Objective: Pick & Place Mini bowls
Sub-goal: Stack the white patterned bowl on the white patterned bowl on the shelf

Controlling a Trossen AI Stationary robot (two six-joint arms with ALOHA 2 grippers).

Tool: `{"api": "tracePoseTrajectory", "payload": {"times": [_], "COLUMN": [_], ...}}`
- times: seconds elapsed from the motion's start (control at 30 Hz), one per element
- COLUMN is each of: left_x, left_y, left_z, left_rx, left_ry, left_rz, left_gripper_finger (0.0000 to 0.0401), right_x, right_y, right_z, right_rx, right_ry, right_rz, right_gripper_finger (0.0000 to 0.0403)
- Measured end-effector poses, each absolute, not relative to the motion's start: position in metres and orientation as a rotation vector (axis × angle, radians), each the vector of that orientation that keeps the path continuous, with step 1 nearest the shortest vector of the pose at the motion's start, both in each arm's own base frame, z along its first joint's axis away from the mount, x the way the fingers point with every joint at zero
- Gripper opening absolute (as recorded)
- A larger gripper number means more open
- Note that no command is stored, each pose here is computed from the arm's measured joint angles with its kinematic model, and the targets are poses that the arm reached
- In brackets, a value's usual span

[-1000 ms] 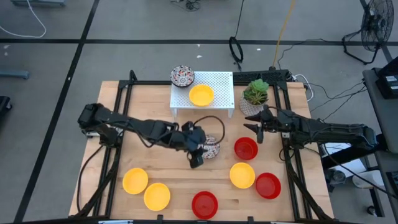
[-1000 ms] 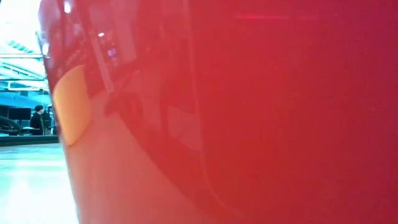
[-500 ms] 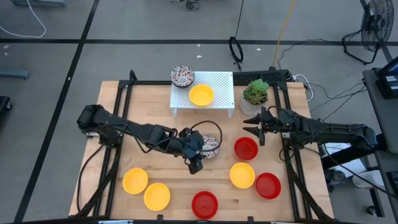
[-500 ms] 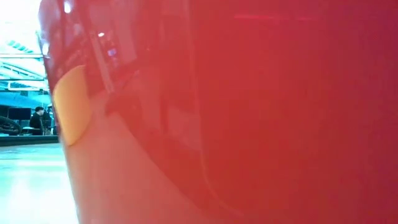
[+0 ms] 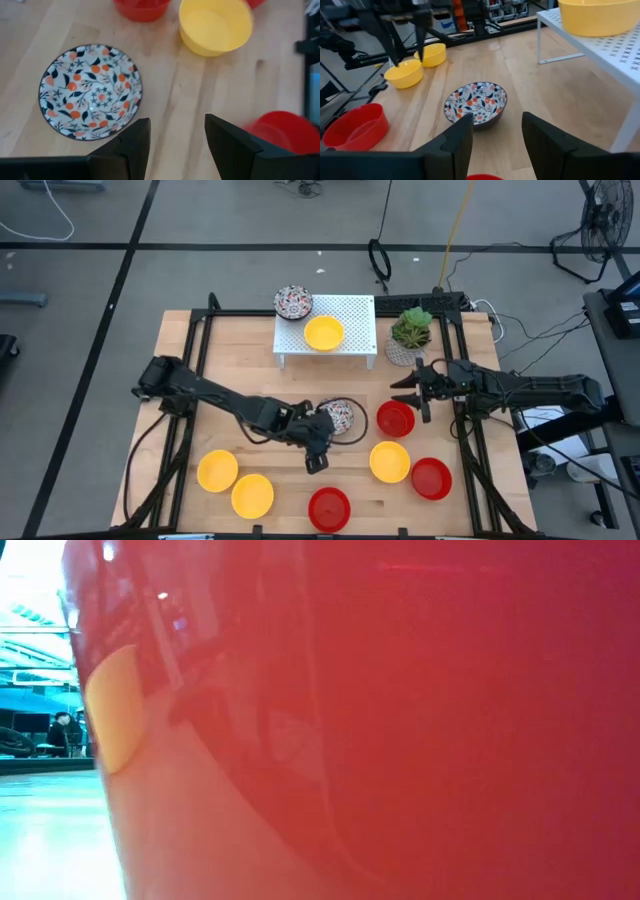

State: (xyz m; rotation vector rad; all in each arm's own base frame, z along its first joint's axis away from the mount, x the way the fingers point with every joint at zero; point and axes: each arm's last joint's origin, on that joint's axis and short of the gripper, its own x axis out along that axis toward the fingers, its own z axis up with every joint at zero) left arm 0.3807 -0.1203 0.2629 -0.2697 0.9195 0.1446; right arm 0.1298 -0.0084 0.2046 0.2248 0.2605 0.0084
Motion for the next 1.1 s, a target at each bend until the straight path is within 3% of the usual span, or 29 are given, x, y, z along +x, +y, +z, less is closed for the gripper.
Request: {"api": "tracePoseTrajectory", "payload": {"times": [0.53,0.83,0.93,1.1], "left_x": [0.414,0.42,0.421,0.421], "left_y": [-0.102,-0.091,-0.091,-0.089], "left_z": [0.19,0.167,0.169,0.173], "left_rx": [0.061,0.106,0.137,0.109], "left_ry": [1.061,1.121,1.107,1.106], "left_rz": [0.1,0.107,0.112,0.071], "left_gripper_finger": [0.0191,0.0186,0.0151,0.0035], "right_x": [0.131,0.131,0.131,0.131], "right_y": [-0.005,-0.006,-0.006,-0.006], "right_z": [0.203,0.203,0.203,0.203], "right_rx": [0.219,0.215,0.215,0.215], "right_ry": [0.275,0.278,0.279,0.279], "right_rz": [0.03,0.031,0.031,0.031], "right_gripper_finger": [0.0155,0.0155,0.0155,0.0155]}}
